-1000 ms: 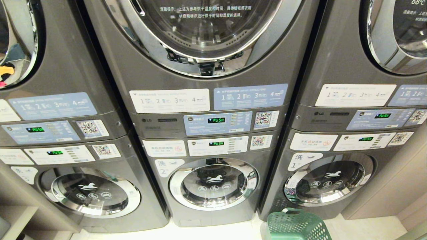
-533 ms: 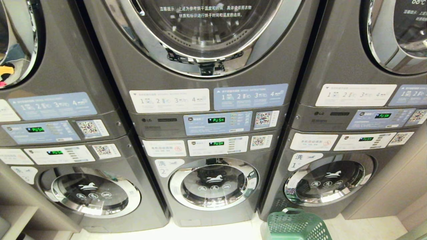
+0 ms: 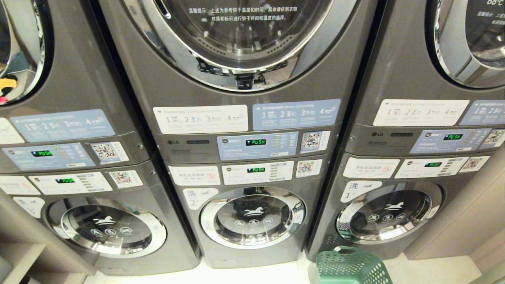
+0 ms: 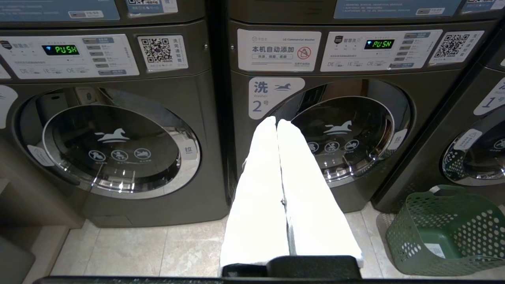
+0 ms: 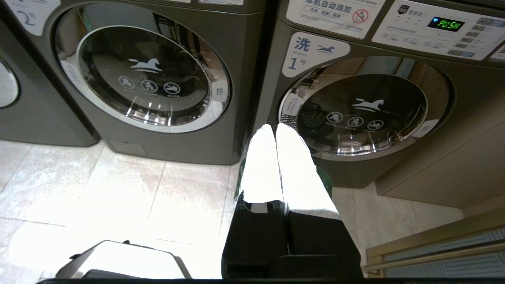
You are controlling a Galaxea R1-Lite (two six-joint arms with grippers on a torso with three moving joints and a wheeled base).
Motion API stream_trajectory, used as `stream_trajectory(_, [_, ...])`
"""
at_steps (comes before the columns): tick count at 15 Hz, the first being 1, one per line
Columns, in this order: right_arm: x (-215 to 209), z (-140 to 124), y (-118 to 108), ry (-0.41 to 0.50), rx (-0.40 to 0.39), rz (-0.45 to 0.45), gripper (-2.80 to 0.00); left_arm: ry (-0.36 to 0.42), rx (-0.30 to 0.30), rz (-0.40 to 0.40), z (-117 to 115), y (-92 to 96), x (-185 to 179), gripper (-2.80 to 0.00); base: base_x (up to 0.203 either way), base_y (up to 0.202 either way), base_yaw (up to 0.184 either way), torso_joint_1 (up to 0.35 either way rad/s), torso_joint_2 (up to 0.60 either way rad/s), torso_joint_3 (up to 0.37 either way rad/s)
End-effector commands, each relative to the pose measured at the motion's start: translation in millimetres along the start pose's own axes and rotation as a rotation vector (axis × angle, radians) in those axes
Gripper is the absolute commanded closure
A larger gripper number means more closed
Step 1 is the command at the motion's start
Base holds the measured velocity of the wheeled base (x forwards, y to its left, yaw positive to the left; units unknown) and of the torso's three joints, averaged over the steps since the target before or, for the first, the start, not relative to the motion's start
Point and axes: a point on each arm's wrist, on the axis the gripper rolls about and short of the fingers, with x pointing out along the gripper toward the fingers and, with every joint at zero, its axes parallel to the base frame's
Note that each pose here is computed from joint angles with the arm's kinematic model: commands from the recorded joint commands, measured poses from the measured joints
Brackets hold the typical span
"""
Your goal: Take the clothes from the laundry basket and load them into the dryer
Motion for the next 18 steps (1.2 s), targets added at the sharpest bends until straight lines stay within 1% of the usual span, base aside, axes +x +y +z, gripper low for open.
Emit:
stream_trajectory(1, [-0.4, -2.1, -0.5, 0.003, -0.006, -0.018, 0.00, 0.000, 0.000, 0.000, 0.0, 0.0, 0.0, 0.00, 0.000, 0.000, 0.000, 0.000, 0.00, 0.000])
stream_trajectory(2, [0.1, -4.6, -1.4, 0.021, -0.010, -0.040, 0.00, 0.001, 0.000, 0.002, -0.1, 0.0, 0.0, 0.00, 0.000, 0.000, 0.000, 0.000, 0.00, 0.000])
stream_trajectory(4, [-2.7, -16.7, 0.0, 0.103, -0.002, -0.046, 0.00, 0.001, 0.000, 0.001, 0.1, 0.0, 0.1, 0.00, 0.000, 0.000, 0.000, 0.000, 0.00, 0.000])
stream_trajectory(10, [-11.3, -18.4, 1.0, -0.018, -0.010, -0.059, 0.00, 0.001, 0.000, 0.000, -0.1, 0.0, 0.1, 0.00, 0.000, 0.000, 0.000, 0.000, 0.00, 0.000])
stream_trajectory(14, [-21.0, -22.7, 2.7, -0.155, -0.019, -0.077, 0.00, 0.001, 0.000, 0.001, 0.1, 0.0, 0.1, 0.00, 0.000, 0.000, 0.000, 0.000, 0.00, 0.000])
stream_trajectory(16, [-21.2, -22.8, 2.6, -0.166, 0.002, -0.079, 0.00, 0.001, 0.000, 0.000, 0.1, 0.0, 0.1, 0.00, 0.000, 0.000, 0.000, 0.000, 0.00, 0.000])
stream_trajectory(18, [-21.1, -23.0, 2.7, -0.165, 0.006, -0.077, 0.00, 0.001, 0.000, 0.000, -0.2, 0.0, 0.1, 0.00, 0.000, 0.000, 0.000, 0.000, 0.00, 0.000])
